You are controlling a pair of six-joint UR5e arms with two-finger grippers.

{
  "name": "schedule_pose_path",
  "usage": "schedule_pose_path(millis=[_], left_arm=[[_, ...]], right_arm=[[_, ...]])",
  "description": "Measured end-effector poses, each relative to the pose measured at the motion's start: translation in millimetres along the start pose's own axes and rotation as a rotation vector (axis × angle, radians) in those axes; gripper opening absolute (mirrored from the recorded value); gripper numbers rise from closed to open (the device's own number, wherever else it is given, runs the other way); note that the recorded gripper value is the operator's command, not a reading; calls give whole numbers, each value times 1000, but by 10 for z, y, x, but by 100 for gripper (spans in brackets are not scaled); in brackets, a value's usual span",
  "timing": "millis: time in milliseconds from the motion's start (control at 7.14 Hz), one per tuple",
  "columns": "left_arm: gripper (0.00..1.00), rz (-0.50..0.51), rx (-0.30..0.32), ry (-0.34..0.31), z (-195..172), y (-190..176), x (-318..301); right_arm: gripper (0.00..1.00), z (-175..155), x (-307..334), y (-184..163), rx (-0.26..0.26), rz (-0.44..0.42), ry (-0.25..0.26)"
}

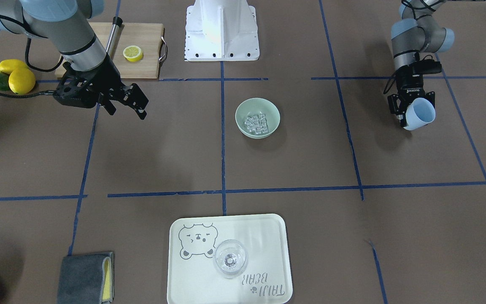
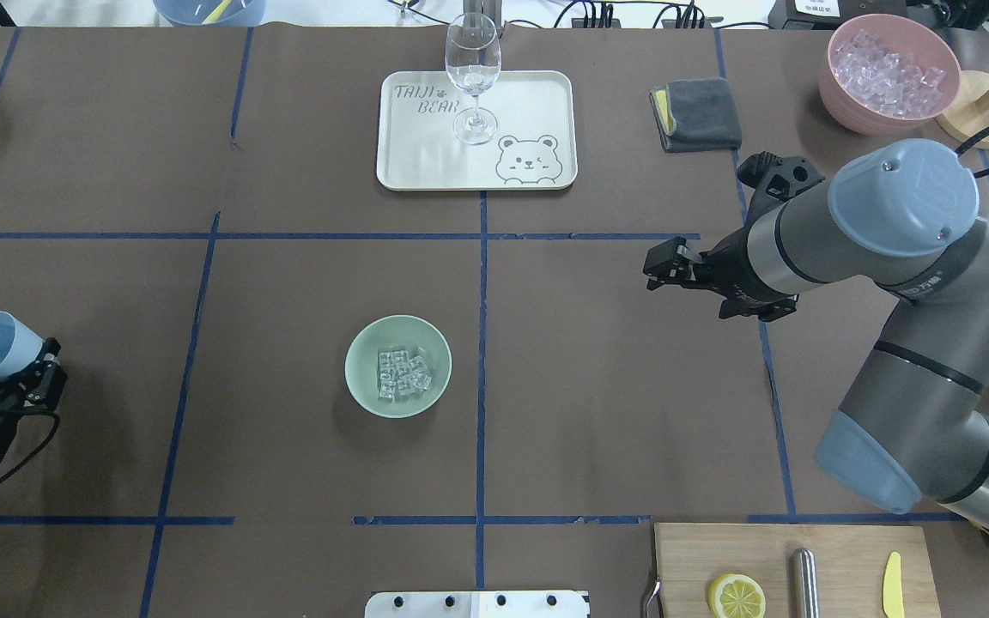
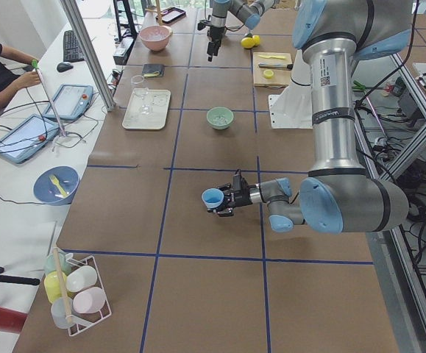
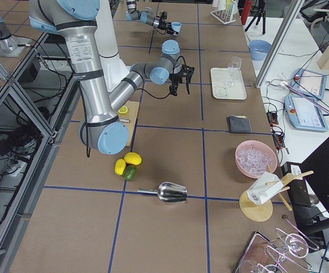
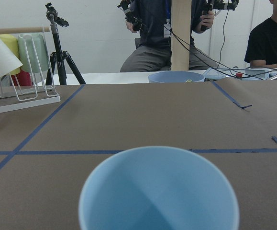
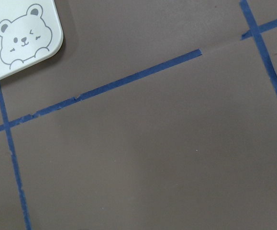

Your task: Pour ice into bowl

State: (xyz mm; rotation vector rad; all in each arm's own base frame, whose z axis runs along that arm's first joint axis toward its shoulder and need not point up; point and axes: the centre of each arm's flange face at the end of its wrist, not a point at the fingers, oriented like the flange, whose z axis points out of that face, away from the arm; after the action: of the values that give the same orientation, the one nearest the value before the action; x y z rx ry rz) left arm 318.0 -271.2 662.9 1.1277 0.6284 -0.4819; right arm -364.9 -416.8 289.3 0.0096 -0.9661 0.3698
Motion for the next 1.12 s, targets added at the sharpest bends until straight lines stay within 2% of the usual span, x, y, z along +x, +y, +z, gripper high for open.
schedule_pose_path(millis=[420, 561, 701, 1121], left_arm=[[18, 8, -1, -3, 32, 66, 7], [56, 10, -1, -4, 33, 69, 8], [100, 13, -1, -3, 33, 69, 10], [100, 17, -3, 1, 24, 51, 29]], right_arm=[[100, -3, -43, 28, -2, -6, -5], [100, -2, -50, 35, -3, -7, -6], [100, -2, -55, 38, -4, -7, -7], [100, -26, -116, 55, -5, -13, -17]])
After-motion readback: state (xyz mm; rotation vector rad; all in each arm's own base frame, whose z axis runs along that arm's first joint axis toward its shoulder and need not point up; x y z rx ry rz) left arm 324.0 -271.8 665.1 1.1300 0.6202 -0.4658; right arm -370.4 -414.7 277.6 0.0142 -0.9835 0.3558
